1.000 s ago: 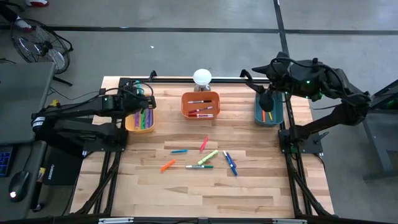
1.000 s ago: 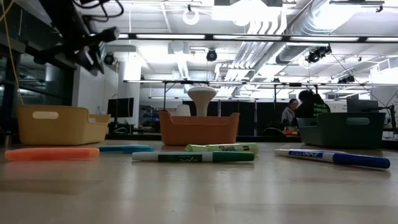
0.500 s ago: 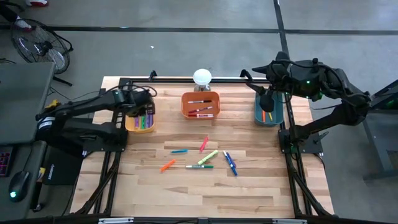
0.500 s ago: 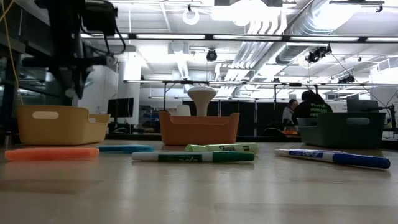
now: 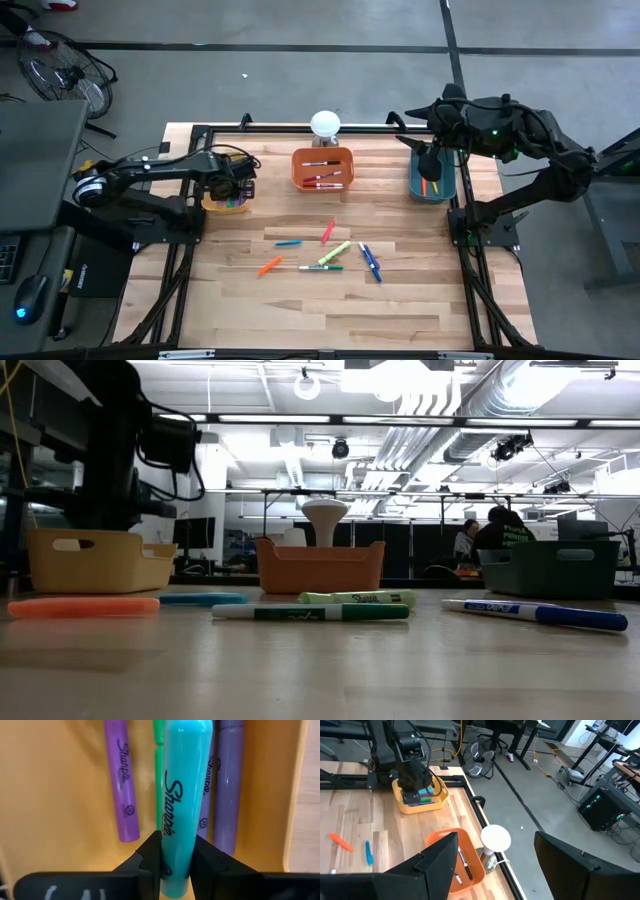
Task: Pick & Place Markers
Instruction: Put the blue highlighter pen into the yellow bin, then put the orange pen into the blue bin
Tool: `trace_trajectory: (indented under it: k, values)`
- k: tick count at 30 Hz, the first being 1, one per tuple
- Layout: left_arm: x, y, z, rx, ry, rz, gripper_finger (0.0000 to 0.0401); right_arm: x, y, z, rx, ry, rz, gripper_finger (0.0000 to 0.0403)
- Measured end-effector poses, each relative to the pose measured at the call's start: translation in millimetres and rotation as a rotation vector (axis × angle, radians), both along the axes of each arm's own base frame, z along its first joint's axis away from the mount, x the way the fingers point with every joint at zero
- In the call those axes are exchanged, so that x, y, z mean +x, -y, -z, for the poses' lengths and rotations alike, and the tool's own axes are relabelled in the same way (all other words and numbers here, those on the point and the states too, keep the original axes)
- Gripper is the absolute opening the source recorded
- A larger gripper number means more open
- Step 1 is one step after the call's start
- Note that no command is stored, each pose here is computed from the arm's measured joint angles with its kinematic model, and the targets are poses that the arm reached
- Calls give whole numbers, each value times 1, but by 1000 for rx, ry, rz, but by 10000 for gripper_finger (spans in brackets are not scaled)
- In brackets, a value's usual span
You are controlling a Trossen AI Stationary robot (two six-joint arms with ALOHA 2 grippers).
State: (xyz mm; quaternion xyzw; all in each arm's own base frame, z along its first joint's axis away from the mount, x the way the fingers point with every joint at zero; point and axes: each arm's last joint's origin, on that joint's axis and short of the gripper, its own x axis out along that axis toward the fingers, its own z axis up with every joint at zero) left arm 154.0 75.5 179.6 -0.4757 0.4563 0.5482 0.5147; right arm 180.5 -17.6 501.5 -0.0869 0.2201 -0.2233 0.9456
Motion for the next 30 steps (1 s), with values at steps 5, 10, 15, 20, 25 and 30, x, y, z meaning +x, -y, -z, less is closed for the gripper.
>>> trace_trajectory:
  k: [5, 10, 15, 20, 25, 30]
  values:
    - [-3, 2, 8, -15, 2, -31, 63, -1, 0, 2, 1, -20, 0, 252]
    - [-5, 3, 11, -27, -10, -31, 76, -1, 0, 3, 2, -36, 0, 252]
    - [-5, 3, 11, -25, -7, -21, 117, -1, 0, 3, 11, -34, -7, 252]
    - [-5, 3, 11, -26, -7, -11, 125, -1, -1, 3, 28, -29, -18, 252]
    - [-2, 2, 5, -11, 2, 26, 127, -1, -1, 3, 31, -28, -23, 252]
    - [5, -3, -17, 68, 30, 90, 128, -1, -1, 3, 35, -28, -31, 252]
